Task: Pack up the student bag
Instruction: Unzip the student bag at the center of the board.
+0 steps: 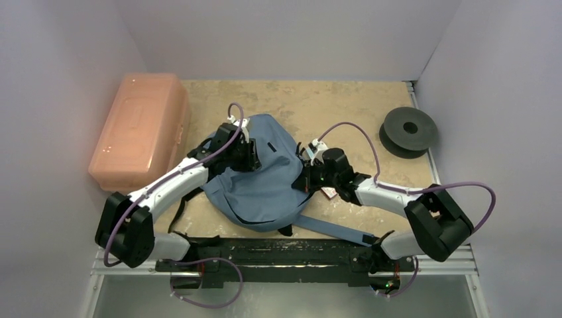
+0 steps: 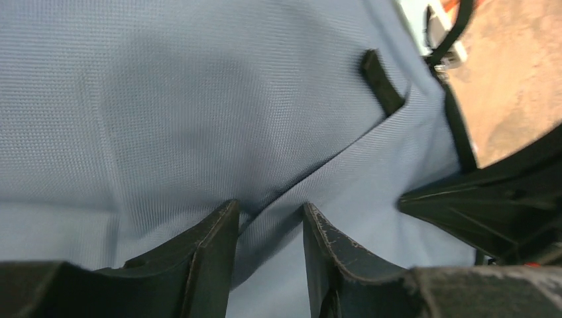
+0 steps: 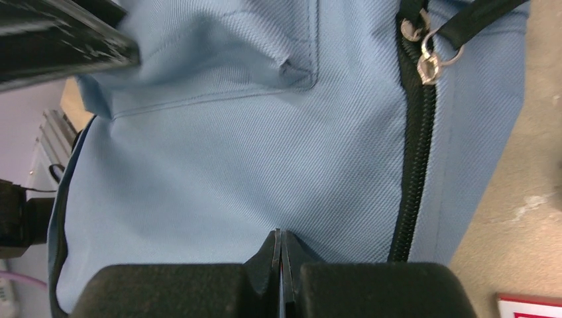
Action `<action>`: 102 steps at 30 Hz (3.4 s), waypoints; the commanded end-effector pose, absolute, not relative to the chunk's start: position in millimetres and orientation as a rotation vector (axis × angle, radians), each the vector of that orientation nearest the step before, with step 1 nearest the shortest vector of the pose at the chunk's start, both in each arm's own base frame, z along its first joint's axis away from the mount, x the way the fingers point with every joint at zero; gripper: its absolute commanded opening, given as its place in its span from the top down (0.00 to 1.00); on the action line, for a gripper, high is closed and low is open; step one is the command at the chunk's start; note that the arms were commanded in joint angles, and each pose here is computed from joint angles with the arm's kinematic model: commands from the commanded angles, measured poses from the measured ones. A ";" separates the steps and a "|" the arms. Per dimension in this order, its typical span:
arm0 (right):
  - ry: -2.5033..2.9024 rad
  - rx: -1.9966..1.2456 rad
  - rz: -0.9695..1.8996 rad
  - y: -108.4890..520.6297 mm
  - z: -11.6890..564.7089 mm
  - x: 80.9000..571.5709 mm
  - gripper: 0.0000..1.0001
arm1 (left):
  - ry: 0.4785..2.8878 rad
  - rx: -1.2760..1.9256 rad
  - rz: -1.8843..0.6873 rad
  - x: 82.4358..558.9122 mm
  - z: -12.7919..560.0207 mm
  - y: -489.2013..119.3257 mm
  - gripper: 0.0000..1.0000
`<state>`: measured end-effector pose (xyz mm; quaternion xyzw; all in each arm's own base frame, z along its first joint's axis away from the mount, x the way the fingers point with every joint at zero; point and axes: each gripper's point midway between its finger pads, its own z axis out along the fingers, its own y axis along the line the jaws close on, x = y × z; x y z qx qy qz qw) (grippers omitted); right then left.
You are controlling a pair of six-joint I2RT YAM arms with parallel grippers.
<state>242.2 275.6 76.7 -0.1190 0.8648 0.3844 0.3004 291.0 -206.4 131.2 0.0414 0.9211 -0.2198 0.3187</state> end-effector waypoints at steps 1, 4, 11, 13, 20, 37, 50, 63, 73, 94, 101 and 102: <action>2.207 -0.359 0.885 265.8 94.4 261.7 0.99 | 2.473 0.140 -0.581 279.9 103.9 -203.3 0.61; 2.159 -0.358 0.949 276.7 128.6 266.5 0.87 | 2.387 0.186 -0.657 279.2 133.0 -210.5 0.58; 2.130 -0.147 1.070 301.7 175.7 310.6 0.47 | 2.257 0.059 -0.737 305.3 211.3 -224.6 0.51; 2.153 -0.079 1.046 299.2 172.5 324.2 0.43 | 2.261 -0.006 -0.737 317.1 214.5 -228.4 0.51; 2.158 -0.102 1.055 305.7 158.0 342.0 0.37 | 2.375 -0.147 -0.687 350.6 197.4 -243.5 0.53; 2.123 -0.244 1.189 321.5 144.3 328.7 0.73 | 2.449 -0.053 -0.616 358.6 166.4 -264.3 0.84; 2.101 -0.266 1.271 330.6 135.1 325.0 1.00 | 2.348 0.034 -0.674 342.5 185.5 -258.2 1.00; 2.162 0.086 0.996 274.7 100.0 365.7 1.00 | 2.415 -0.157 -0.225 279.4 144.4 -150.5 1.00; 2.145 -0.010 0.855 260.4 103.8 383.2 1.00 | 2.418 -0.377 -0.016 213.7 118.8 -79.1 1.00; 2.348 0.458 0.688 315.8 170.6 305.4 0.20 | 2.420 -0.284 -0.256 217.9 122.3 -114.2 1.00; 2.374 0.575 0.706 348.8 146.1 313.3 0.24 | 2.437 -0.253 -0.304 215.0 116.0 -121.8 1.00; 2.377 0.584 0.702 349.8 142.9 314.4 0.27 | 2.436 -0.252 -0.309 214.3 116.1 -121.8 1.00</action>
